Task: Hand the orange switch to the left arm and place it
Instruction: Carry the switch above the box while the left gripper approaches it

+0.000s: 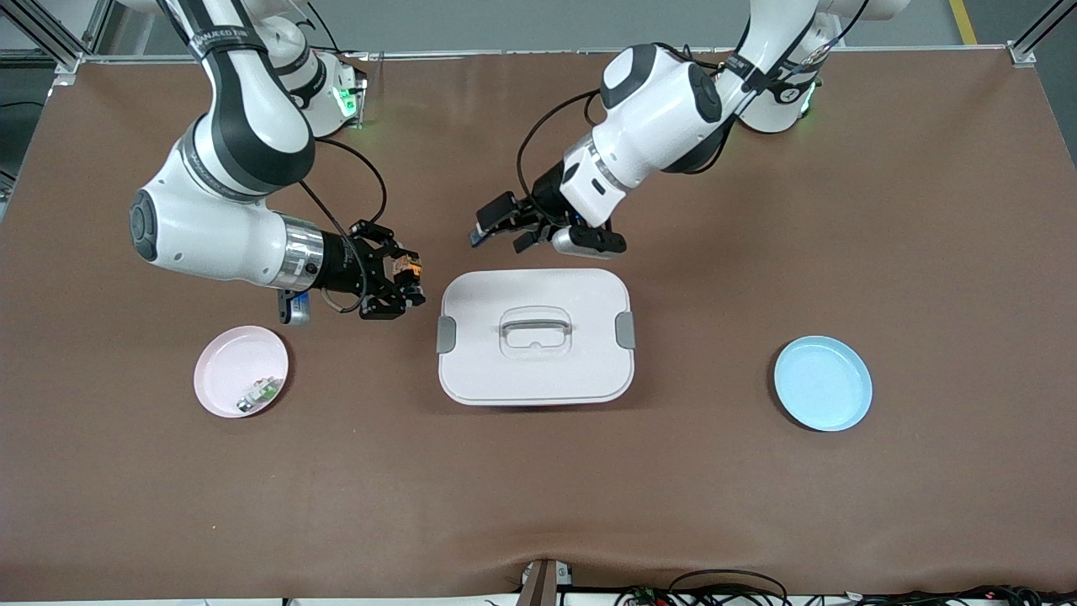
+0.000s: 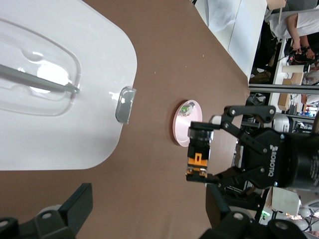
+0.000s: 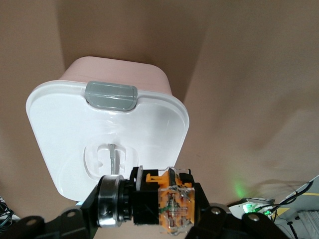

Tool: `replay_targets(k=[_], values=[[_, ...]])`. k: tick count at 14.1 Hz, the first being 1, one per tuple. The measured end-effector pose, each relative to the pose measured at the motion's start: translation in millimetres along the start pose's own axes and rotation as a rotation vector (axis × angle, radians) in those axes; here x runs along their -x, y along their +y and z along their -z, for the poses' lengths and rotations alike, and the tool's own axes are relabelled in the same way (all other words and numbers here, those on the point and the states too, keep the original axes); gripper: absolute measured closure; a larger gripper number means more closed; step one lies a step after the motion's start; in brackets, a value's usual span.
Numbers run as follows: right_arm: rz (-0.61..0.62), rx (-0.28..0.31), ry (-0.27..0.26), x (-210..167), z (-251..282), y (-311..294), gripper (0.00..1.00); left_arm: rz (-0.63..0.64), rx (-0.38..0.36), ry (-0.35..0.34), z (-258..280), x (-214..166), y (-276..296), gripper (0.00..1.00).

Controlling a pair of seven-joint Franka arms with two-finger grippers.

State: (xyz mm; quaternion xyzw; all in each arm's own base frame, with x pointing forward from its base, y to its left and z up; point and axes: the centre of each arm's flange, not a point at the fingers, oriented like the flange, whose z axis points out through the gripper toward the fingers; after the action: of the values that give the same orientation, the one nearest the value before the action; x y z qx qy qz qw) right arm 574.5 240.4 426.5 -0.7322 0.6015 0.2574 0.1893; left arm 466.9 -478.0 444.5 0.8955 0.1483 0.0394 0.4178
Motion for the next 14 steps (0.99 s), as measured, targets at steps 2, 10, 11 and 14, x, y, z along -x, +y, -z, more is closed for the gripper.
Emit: replay_targets(k=[2,10,11,14], values=[[0.001,0.0,0.0,-0.1,0.0,0.0,0.27,-0.02,0.007,-0.008,-2.1,9.7,7.7,0.0],[0.001,0.001,0.0,0.0,-0.2,0.2,0.27,-0.028,0.04,-0.024,-29.9,11.4,18.0,0.0],[0.001,0.002,-0.001,0.3,-0.4,0.4,0.27,-0.026,0.05,-0.017,-34.1,11.9,19.0,0.0],[-0.003,0.003,-0.018,3.5,-1.9,0.8,0.27,-0.018,0.074,-0.014,-44.8,11.7,24.0,0.0]])
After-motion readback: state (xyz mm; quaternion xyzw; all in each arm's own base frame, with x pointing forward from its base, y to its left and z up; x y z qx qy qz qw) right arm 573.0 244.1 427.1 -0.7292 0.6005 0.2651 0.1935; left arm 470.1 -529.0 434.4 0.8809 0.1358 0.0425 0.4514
